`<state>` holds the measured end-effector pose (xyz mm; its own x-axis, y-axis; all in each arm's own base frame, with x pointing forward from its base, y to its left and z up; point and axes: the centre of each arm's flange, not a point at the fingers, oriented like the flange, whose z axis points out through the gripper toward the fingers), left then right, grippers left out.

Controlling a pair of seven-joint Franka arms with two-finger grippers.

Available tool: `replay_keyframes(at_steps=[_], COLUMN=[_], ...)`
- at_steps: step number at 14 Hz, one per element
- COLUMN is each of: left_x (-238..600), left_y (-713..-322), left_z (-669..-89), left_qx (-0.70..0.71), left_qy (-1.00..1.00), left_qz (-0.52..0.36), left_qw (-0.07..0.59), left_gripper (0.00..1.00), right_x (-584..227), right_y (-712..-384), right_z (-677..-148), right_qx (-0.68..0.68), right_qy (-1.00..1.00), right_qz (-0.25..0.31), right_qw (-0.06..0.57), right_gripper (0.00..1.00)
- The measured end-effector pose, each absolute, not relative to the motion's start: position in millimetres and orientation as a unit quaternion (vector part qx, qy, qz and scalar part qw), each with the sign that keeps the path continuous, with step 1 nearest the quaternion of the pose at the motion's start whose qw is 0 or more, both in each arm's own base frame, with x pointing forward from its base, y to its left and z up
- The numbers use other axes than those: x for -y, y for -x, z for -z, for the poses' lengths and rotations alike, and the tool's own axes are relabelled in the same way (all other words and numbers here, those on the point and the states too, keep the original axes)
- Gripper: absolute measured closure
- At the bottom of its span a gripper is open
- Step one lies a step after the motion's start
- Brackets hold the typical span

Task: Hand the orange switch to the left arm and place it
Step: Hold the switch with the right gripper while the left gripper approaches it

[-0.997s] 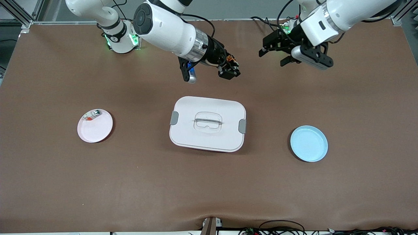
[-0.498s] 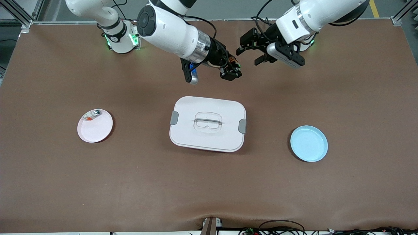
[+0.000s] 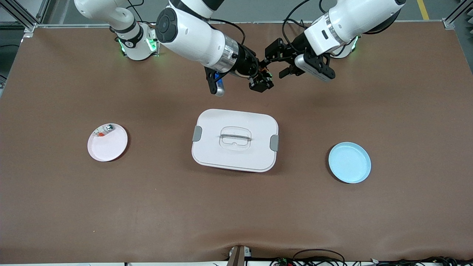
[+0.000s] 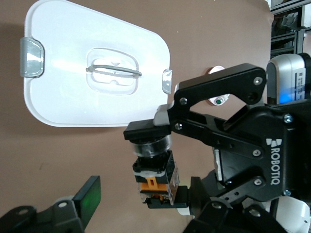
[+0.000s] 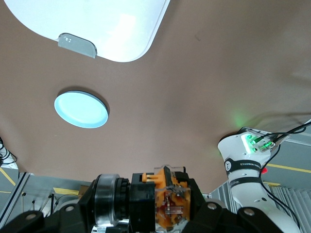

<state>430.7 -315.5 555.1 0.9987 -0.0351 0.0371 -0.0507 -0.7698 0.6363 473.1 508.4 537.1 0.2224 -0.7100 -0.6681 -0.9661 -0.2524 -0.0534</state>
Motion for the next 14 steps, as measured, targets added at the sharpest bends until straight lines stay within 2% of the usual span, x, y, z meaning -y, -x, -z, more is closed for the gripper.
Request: replay_keyframes(at_steps=[1, 9, 11, 12, 13, 14], left_x=[317.2, 328.2, 330.1, 330.7, 330.7, 331.0], left_y=[-429.4, -423.2, -422.3, -422.1, -422.2, -422.5], left_z=[-553.0, -539.0, -537.5, -537.5, -537.0, -537.4], left_qx=[0.025, 0.019, 0.017, 0.016, 0.017, 0.020], left_qy=[-0.939, -0.934, -0.934, -0.933, -0.933, -0.932], left_qz=[-0.009, -0.017, -0.019, -0.019, -0.020, -0.022], left_qw=[0.343, 0.355, 0.357, 0.359, 0.359, 0.361], left_gripper=[0.22, 0.30, 0.33, 0.39, 0.39, 0.44], right_x=[-508.6, -509.1, -509.3, -509.5, -509.6, -510.2], right_y=[-473.2, -473.3, -473.0, -473.0, -473.1, -473.0], right_z=[-536.9, -538.7, -538.3, -537.8, -537.3, -536.1], right_qx=[-0.563, -0.562, -0.562, -0.562, -0.562, -0.562], right_qy=[0.744, 0.745, 0.745, 0.745, 0.745, 0.745], right_qz=[-0.268, -0.268, -0.269, -0.269, -0.269, -0.269], right_qw=[0.239, 0.240, 0.239, 0.238, 0.238, 0.237], right_gripper=[0.27, 0.27, 0.27, 0.27, 0.27, 0.27])
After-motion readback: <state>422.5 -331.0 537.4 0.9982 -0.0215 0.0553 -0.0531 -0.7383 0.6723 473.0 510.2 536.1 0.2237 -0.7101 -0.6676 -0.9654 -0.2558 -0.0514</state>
